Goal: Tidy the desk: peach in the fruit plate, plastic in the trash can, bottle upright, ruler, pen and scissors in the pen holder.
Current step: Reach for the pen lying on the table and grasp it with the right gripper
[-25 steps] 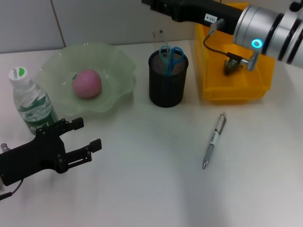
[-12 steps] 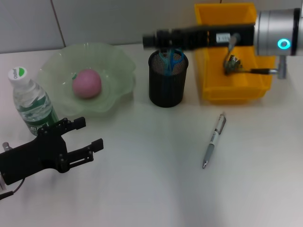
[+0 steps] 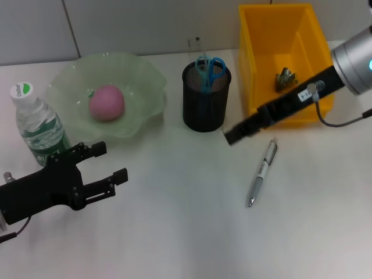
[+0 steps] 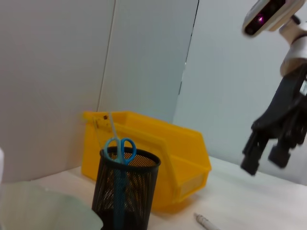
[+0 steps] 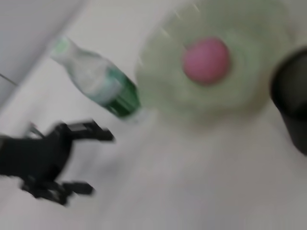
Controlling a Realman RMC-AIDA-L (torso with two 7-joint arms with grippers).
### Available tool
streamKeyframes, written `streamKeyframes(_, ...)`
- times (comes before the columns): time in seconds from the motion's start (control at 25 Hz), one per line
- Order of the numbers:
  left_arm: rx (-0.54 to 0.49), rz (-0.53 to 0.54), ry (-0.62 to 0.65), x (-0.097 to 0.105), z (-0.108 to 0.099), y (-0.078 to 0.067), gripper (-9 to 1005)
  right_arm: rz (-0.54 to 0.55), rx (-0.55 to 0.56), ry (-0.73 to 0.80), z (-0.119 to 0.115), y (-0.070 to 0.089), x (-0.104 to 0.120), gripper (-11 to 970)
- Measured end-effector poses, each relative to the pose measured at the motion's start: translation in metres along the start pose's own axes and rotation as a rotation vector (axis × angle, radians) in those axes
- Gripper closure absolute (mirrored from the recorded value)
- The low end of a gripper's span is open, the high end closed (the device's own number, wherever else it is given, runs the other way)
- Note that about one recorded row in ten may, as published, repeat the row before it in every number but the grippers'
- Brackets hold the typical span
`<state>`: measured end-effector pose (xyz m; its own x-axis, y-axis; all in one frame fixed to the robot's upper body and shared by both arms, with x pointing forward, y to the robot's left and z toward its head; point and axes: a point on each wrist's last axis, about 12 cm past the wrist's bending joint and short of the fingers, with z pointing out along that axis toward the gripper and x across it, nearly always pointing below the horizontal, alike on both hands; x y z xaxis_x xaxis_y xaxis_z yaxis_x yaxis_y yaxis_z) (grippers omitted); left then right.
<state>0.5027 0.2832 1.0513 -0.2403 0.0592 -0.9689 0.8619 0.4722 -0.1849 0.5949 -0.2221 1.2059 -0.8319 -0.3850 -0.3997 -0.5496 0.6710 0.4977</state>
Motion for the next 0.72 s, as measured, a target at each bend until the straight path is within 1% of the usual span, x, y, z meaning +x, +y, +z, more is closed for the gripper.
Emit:
streamKeyframes(0.04, 0.000, 0.000, 0.000, 0.000, 0.000, 0.000, 184, 0.000, 0.000, 0.000, 0.000, 0.000, 0.000, 300)
streamKeyframes(0.16, 0.007, 0.001, -0.002, -0.001, 0.001, 0.000, 184, 0.047, 0.062, 0.087, 0.003, -0.002, -0.003, 302)
streamKeyframes(0.2, 0.008, 0.001, -0.003, -0.001, 0.001, 0.000, 184, 0.074, 0.111, 0.146, 0.007, -0.003, -0.006, 302)
streamKeyframes(0.24, 0.008, 0.001, -0.003, -0.001, 0.001, 0.000, 184, 0.074, 0.111, 0.146, 0.007, -0.003, -0.006, 302)
streamKeyframes(0.28, 0.009, 0.002, -0.003, -0.001, 0.002, 0.000, 184, 0.098, 0.149, 0.191, 0.011, -0.004, -0.009, 302)
streamKeyframes(0.32, 0.010, 0.002, -0.003, -0.002, 0.002, 0.000, 184, 0.098, 0.149, 0.191, 0.011, -0.004, -0.009, 302)
streamKeyframes(0.48, 0.014, 0.012, -0.004, -0.003, 0.003, 0.000, 184, 0.125, 0.214, 0.264, 0.023, -0.004, -0.014, 302)
streamKeyframes(0.6, 0.019, 0.018, -0.006, -0.005, 0.006, 0.001, 184, 0.122, 0.261, 0.308, 0.034, 0.001, -0.023, 303)
streamKeyframes(0.72, 0.024, 0.021, -0.003, -0.005, 0.007, 0.001, 184, 0.115, 0.289, 0.324, 0.039, 0.002, -0.026, 303)
